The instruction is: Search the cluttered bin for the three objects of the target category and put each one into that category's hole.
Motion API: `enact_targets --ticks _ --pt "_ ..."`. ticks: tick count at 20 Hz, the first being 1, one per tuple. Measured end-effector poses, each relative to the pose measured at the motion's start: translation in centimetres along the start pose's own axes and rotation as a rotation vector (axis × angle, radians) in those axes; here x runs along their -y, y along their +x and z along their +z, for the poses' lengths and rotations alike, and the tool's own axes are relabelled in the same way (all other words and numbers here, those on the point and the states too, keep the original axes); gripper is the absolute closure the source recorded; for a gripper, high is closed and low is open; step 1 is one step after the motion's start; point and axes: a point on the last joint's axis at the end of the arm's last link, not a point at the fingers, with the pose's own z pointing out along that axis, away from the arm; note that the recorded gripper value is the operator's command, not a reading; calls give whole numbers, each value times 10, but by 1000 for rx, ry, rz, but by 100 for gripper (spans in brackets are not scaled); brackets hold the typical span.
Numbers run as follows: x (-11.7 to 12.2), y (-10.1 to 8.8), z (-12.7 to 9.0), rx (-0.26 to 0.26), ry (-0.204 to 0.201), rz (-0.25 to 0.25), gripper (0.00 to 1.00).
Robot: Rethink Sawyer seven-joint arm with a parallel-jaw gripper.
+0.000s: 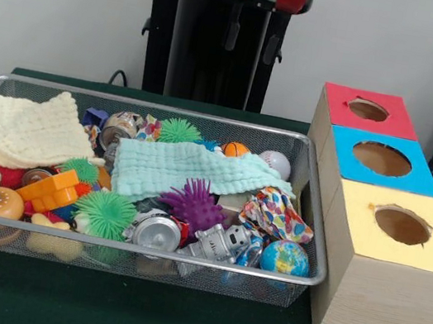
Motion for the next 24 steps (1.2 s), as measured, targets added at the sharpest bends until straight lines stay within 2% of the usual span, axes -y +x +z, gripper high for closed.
enact_targets --ticks 24 --pt "72 -21 4 31 -9 30 0"
